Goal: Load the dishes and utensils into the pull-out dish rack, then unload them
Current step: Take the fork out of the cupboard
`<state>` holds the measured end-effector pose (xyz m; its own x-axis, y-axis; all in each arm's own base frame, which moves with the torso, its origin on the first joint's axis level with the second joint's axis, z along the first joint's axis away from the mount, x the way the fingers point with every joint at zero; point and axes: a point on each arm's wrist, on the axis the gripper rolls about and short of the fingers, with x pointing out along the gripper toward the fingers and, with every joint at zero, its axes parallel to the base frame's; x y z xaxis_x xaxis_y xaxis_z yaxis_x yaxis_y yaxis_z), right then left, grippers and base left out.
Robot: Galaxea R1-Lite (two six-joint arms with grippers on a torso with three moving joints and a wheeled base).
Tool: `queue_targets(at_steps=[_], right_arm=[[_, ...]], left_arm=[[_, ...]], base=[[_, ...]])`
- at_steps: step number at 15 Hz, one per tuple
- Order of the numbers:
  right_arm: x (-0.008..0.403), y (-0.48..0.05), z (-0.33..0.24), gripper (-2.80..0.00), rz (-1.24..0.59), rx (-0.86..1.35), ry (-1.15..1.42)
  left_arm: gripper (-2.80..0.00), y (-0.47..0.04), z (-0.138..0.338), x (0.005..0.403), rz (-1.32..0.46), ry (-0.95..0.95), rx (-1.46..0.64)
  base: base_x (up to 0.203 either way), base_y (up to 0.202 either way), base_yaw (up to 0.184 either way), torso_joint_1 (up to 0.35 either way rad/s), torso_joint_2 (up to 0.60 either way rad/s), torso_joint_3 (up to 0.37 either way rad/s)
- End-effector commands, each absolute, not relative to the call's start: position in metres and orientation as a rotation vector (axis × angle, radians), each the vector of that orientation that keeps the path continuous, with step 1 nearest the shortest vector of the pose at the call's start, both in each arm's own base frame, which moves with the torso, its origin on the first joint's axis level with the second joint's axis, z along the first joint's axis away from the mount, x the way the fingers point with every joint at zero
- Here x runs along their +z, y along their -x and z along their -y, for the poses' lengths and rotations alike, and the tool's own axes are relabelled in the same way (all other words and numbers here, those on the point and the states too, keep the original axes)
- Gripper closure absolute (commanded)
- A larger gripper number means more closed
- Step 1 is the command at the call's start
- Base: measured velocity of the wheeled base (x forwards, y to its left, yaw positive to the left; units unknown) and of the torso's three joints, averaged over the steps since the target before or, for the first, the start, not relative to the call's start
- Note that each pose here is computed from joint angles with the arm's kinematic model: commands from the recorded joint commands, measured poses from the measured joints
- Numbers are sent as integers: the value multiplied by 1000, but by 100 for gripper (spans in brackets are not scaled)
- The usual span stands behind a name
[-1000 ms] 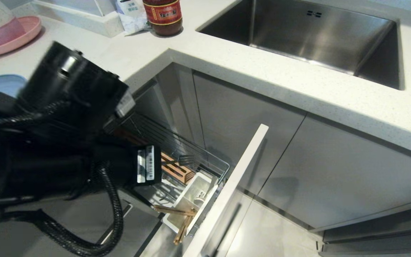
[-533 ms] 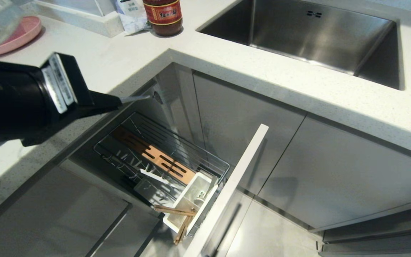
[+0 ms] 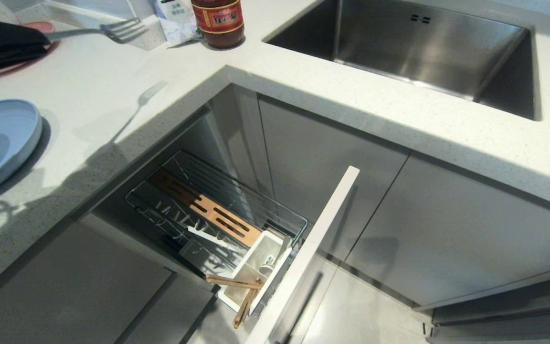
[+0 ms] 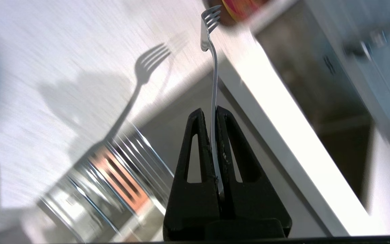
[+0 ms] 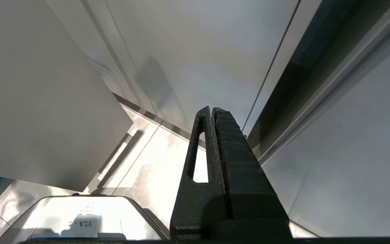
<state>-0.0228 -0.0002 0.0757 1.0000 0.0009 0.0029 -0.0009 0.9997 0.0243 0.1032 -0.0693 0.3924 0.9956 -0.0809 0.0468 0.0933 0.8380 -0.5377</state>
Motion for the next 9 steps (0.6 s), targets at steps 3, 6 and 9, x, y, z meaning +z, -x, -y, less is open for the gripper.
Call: queue_targets(at_steps=[3, 6, 9], right_arm=[[75, 23, 0, 0, 6, 1, -25], [75, 23, 0, 0, 6, 1, -25], [75, 23, 0, 0, 6, 2, -25]], left_arm=[[0, -89, 22, 411, 253, 522, 158], [0, -55, -2, 425, 412, 483, 272], [0, -26, -12, 425, 517, 411, 441]], base=[[0, 0, 0, 0, 0, 0], [0, 0, 0, 0, 0, 0], [0, 0, 0, 0, 0, 0]])
